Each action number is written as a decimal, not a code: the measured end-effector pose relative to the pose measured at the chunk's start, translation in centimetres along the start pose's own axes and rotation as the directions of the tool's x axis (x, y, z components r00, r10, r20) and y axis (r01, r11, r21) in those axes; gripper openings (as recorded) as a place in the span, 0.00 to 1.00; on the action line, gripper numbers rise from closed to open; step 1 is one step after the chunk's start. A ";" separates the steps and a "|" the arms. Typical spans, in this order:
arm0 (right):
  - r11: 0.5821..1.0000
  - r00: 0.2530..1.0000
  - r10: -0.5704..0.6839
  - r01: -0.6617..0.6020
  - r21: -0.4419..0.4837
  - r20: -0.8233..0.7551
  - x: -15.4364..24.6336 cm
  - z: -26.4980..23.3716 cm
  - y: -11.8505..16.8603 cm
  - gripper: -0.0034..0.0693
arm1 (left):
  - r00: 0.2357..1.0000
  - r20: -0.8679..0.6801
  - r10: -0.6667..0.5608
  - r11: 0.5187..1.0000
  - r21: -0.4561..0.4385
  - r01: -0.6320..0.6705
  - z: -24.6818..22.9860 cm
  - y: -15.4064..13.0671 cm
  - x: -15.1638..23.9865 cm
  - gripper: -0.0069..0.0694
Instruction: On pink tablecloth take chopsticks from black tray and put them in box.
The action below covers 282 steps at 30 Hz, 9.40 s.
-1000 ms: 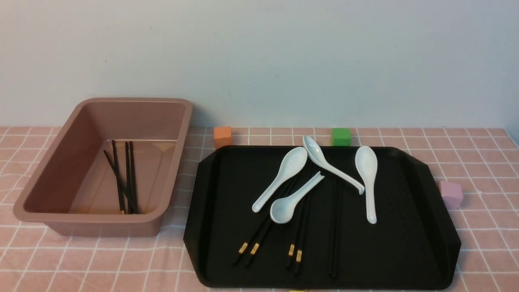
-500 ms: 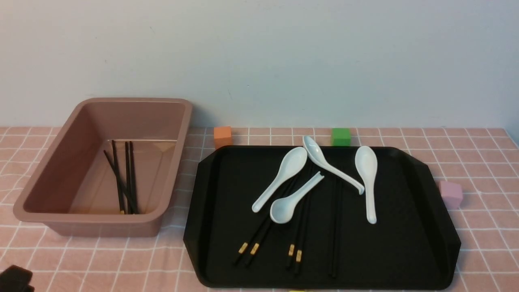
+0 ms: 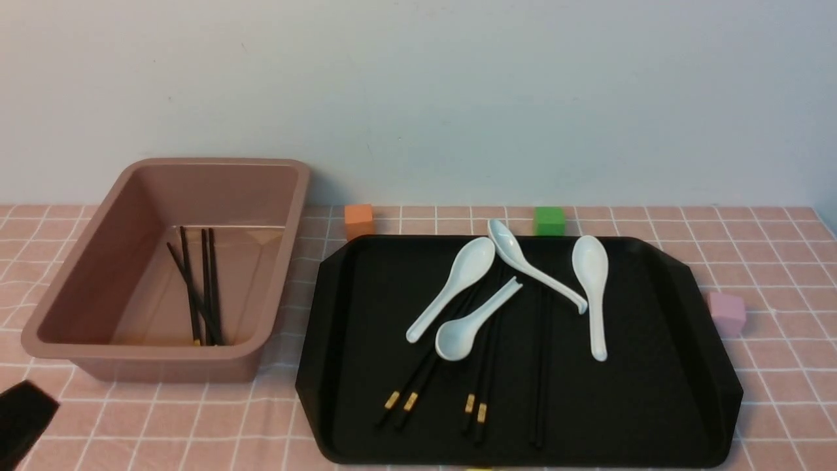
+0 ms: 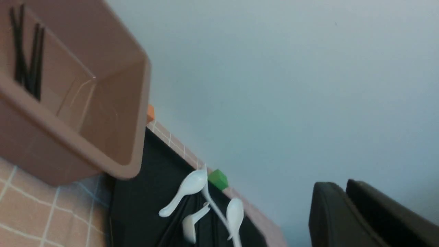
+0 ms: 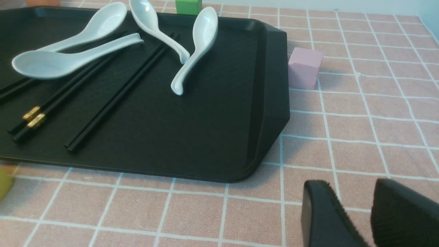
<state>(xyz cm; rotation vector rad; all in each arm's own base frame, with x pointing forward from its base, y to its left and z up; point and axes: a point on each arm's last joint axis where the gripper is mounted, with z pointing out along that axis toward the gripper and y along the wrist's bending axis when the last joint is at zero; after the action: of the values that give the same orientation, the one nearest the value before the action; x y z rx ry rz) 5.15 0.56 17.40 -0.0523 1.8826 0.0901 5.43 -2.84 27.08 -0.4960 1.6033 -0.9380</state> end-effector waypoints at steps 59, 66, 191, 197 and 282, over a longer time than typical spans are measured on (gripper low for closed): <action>1.000 1.000 0.000 0.000 0.000 0.000 0.0 0.0 0.0 0.38 | -0.030 -0.913 0.406 0.543 0.267 -0.796 33.8 -1.8 16.2 0.71; 1.000 1.000 0.000 0.000 0.000 0.000 0.0 0.0 0.0 0.38 | -0.081 -0.913 0.399 0.496 0.289 -0.819 34.3 -0.1 17.3 0.70; 1.000 1.000 0.000 0.000 0.000 0.000 0.0 0.0 0.0 0.38 | 0.885 0.000 0.465 0.882 -0.080 -0.464 0.0 1.6 -0.4 0.07; 1.000 1.000 0.000 0.000 0.000 0.000 0.0 0.0 0.0 0.38 | 0.898 -0.020 0.439 0.894 -0.094 -0.439 0.3 2.9 0.5 0.07; 1.000 1.000 -0.002 0.002 0.001 0.001 0.0 0.0 0.0 0.38 | 0.891 -0.174 0.418 0.833 -0.317 -0.453 -0.7 9.3 4.6 0.08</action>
<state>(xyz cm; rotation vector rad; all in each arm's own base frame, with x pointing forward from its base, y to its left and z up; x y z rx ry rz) 5.16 0.55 17.41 -0.0535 1.8813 0.0881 5.20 -0.60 16.88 -0.3017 1.8818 -0.3319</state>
